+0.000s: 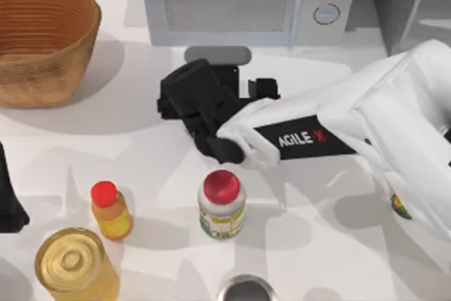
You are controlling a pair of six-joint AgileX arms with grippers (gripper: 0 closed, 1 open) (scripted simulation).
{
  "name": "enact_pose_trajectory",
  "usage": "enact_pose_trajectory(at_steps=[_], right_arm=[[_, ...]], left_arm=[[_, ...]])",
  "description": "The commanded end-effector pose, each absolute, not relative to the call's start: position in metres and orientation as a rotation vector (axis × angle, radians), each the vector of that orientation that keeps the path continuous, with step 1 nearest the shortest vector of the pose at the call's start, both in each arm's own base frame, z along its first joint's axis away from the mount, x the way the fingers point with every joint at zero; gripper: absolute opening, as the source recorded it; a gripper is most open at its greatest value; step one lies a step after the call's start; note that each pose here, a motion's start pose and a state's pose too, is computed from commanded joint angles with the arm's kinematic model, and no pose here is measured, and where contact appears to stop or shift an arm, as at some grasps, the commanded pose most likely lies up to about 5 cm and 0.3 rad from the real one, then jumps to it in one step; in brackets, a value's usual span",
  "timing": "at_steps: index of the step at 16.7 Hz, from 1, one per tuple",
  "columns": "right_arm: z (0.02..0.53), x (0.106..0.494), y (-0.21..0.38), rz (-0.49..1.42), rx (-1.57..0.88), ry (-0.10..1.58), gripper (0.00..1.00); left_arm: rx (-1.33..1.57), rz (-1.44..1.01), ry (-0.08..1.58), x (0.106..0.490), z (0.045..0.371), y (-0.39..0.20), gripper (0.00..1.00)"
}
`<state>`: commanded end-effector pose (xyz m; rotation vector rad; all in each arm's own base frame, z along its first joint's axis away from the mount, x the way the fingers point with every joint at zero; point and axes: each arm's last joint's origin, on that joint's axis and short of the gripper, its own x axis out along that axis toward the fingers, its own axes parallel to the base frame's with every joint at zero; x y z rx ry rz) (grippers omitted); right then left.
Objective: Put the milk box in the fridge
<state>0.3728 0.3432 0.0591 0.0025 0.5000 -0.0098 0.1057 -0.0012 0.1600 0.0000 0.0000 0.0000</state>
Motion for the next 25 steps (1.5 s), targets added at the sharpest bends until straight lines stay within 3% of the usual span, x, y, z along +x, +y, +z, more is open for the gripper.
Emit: enact_pose_trajectory(at_steps=[13, 25], right_arm=[[0.059, 0.373, 0.343, -0.010, 0.003, 0.500, 0.02], [0.070, 0.373, 0.346, -0.007, 0.003, 0.500, 0.00]], left_arm=[[0.000, 0.000, 0.000, 0.106, 0.160, -0.001, 1.00], [0.000, 0.000, 0.000, 0.106, 0.160, -0.001, 1.00]])
